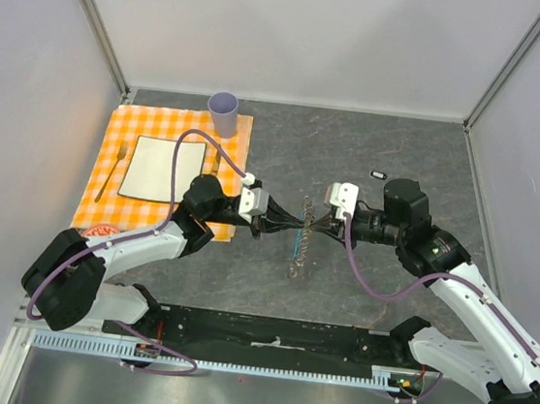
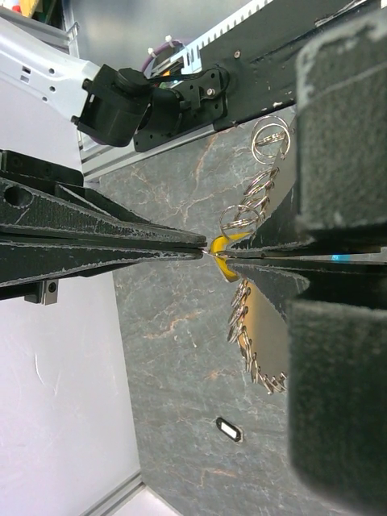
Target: Put the keys on the keyring
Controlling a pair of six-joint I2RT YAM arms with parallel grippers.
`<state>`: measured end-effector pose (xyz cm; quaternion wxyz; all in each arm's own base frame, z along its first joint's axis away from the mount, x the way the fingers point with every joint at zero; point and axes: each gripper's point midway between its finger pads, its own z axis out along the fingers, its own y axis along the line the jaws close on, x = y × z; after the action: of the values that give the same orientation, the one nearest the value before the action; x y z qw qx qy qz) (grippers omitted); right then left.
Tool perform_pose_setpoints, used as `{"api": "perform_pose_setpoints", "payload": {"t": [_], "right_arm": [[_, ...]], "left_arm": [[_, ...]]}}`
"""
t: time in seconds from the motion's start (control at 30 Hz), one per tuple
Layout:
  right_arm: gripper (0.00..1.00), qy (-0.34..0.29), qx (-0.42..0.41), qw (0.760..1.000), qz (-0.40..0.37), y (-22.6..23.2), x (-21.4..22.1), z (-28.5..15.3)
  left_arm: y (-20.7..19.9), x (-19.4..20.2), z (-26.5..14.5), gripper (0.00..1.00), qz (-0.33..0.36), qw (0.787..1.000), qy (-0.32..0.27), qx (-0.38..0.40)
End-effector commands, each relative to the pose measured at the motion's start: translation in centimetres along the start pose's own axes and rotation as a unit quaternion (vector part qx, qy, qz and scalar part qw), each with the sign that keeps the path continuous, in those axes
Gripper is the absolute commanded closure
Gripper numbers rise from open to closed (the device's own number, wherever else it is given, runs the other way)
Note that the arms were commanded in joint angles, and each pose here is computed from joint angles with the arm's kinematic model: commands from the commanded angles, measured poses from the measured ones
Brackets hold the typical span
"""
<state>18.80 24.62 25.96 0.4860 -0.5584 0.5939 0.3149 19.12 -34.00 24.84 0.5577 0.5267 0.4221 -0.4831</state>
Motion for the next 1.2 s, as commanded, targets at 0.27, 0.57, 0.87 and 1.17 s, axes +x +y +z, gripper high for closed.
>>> {"api": "perform_pose_setpoints", "payload": {"t": [0.27,0.57,0.87,1.17], "right_arm": [[1.00,-0.026,0.009,1.000,-0.015,-0.4,-1.9,-0.3],[1.00,-0.010,0.028,0.999,-0.013,-0.8,-1.3,-0.5],[1.00,-0.020,0.031,0.999,-0.007,-1.0,-1.8,-0.5],[1.00,-0.035,0.025,0.999,-0.002,-0.9,-2.8,-0.5]], "left_arm": [[0.5,-3.1,0.3,0.98,0.049,0.998,-0.032,-0.005],[0.7,-3.6,-0.3,0.98,0.087,0.995,-0.032,-0.022],[0.4,-3.4,-0.3,0.98,0.096,0.995,-0.035,-0.016],[0.5,-3.2,-0.3,0.98,0.105,0.994,-0.037,-0.016]]}}
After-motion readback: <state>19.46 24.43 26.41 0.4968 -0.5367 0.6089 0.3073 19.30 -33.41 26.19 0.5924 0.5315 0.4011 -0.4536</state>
